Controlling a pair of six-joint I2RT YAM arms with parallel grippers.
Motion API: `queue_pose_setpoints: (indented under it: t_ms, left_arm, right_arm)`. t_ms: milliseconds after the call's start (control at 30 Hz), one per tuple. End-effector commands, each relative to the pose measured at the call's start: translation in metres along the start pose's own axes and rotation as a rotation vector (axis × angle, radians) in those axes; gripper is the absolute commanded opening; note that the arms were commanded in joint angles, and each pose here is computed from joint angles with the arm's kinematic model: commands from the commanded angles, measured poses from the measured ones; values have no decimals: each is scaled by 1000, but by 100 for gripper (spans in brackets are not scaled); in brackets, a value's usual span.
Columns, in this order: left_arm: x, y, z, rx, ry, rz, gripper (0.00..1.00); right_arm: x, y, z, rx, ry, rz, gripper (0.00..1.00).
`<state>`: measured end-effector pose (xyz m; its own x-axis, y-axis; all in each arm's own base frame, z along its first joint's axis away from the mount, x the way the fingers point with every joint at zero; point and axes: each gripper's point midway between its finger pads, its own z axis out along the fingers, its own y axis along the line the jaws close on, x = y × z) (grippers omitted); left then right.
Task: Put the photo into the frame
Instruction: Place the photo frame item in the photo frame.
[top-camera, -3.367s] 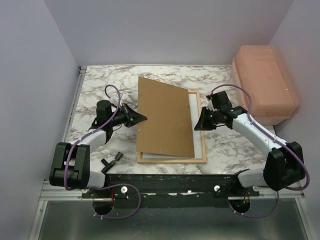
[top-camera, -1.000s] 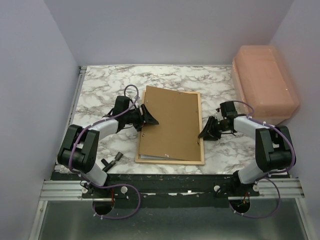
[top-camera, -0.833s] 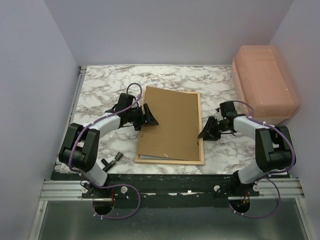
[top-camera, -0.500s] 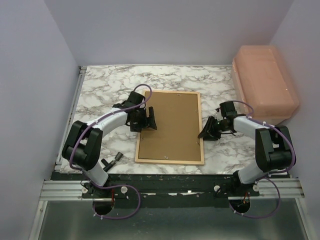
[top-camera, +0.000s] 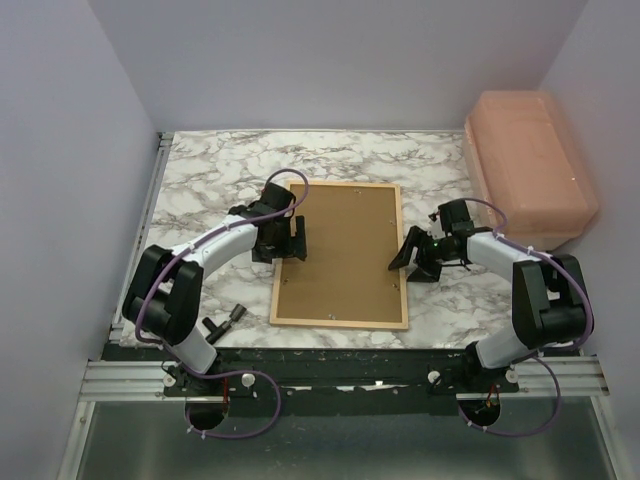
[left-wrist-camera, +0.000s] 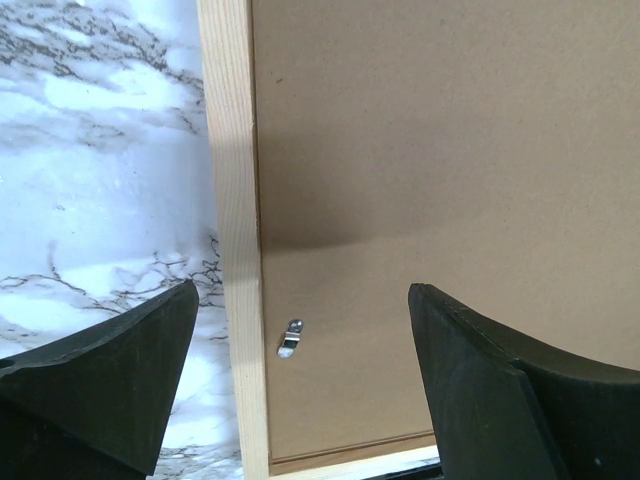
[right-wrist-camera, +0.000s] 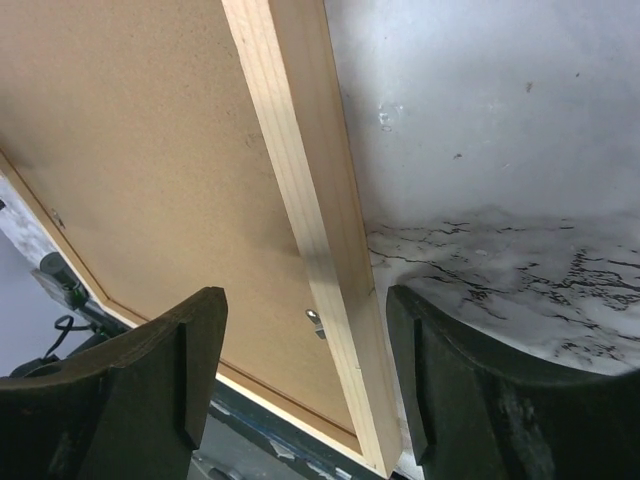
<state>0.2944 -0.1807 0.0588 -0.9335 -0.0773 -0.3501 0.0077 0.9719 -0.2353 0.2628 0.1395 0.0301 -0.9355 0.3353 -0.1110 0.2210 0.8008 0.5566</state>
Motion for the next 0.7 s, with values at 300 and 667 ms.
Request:
queue_pose_setpoints:
  t_ms: [300, 667]
  left_arm:
    - [19, 12, 1, 264, 24, -188, 87]
    - [40, -9, 7, 461, 103, -257, 81]
  right_arm:
    - [1, -7, 2, 30, 4, -37, 80]
    - [-8, -7, 5, 65, 21, -52, 80]
